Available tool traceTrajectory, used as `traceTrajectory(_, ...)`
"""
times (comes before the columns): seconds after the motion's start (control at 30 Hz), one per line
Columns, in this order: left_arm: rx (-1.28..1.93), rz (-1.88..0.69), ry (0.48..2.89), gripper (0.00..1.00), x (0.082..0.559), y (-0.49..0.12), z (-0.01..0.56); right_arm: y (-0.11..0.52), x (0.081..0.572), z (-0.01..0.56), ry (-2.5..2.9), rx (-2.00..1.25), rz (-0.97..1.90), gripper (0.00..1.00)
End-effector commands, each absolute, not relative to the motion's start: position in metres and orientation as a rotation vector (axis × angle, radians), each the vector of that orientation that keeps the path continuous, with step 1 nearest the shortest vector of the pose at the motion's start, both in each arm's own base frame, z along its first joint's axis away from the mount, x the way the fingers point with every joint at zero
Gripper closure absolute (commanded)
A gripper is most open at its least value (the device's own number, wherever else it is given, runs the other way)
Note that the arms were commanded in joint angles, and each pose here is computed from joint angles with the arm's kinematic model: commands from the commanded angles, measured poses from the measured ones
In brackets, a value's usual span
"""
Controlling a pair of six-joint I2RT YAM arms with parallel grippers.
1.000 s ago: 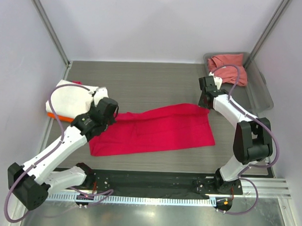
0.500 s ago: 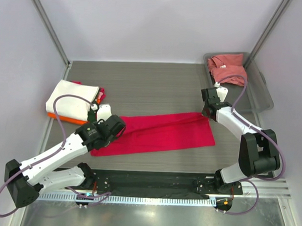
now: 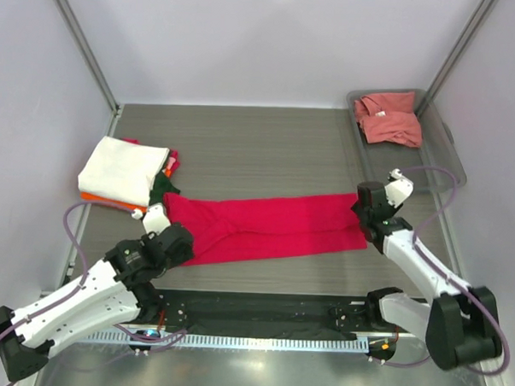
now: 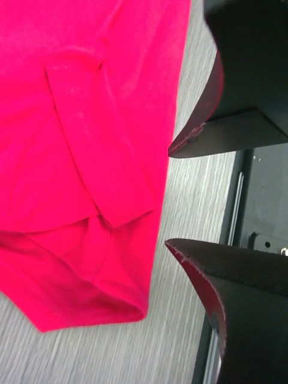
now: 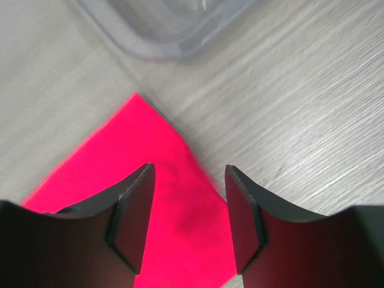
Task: Fold and stack the t-shirts
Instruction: Fold the tshirt
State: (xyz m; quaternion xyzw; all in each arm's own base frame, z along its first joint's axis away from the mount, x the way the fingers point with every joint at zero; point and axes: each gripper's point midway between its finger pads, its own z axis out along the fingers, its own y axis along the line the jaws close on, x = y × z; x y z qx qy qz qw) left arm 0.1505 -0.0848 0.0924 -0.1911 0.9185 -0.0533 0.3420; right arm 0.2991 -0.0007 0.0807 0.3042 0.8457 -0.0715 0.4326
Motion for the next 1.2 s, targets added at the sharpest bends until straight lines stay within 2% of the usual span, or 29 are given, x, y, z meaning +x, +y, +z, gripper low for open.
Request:
traceTrajectory(0.0, -0.606, -0.270, 2.297, 0.41, 0.152, -0.090, 0.103, -0.010, 0.308, 0.120, 1.871, 0.839, -0.104, 0.43)
traceTrajectory(0.1, -0.603, -0.315, 2.252, 0.34, 0.156, -0.091, 0.112, -0.007, 0.305, 0.133, 1.827, 0.805, -0.049, 0.43)
traceTrajectory(0.13, -0.592, -0.324, 2.242, 0.26, 0.157, -0.092, 0.114, -0.002, 0.309, 0.137, 1.819, 0.778, -0.017, 0.43)
traceTrajectory(0.2, -0.591, -0.342, 2.216, 0.22, 0.162, -0.095, 0.122, 0.008, 0.315, 0.137, 1.860, 0.731, 0.020, 0.42)
traceTrajectory(0.3, -0.583, -0.329, 2.191, 0.12, 0.169, -0.097, 0.130, 0.030, 0.326, 0.125, 1.981, 0.658, 0.080, 0.48)
traceTrajectory(0.43, -0.554, -0.291, 2.137, 0.03, 0.183, -0.096, 0.155, 0.068, 0.335, 0.102, 2.143, 0.547, 0.207, 0.57)
traceTrajectory(0.57, -0.514, -0.186, 2.167, 0.02, 0.199, -0.098, 0.151, 0.102, 0.337, 0.087, 2.229, 0.437, 0.271, 0.59)
traceTrajectory(0.77, -0.600, -0.197, 2.263, 0.11, 0.244, -0.092, 0.132, 0.137, 0.346, 0.065, 2.349, 0.309, 0.258, 0.63)
traceTrajectory(1.0, -0.705, -0.130, 2.314, 0.18, 0.284, -0.084, 0.106, 0.118, 0.355, 0.038, 2.430, 0.356, 0.033, 0.67)
traceTrajectory(1.17, -0.873, 0.054, 2.363, 0.23, 0.285, -0.061, 0.075, 0.100, 0.355, 0.021, 2.455, 0.399, -0.133, 0.69)
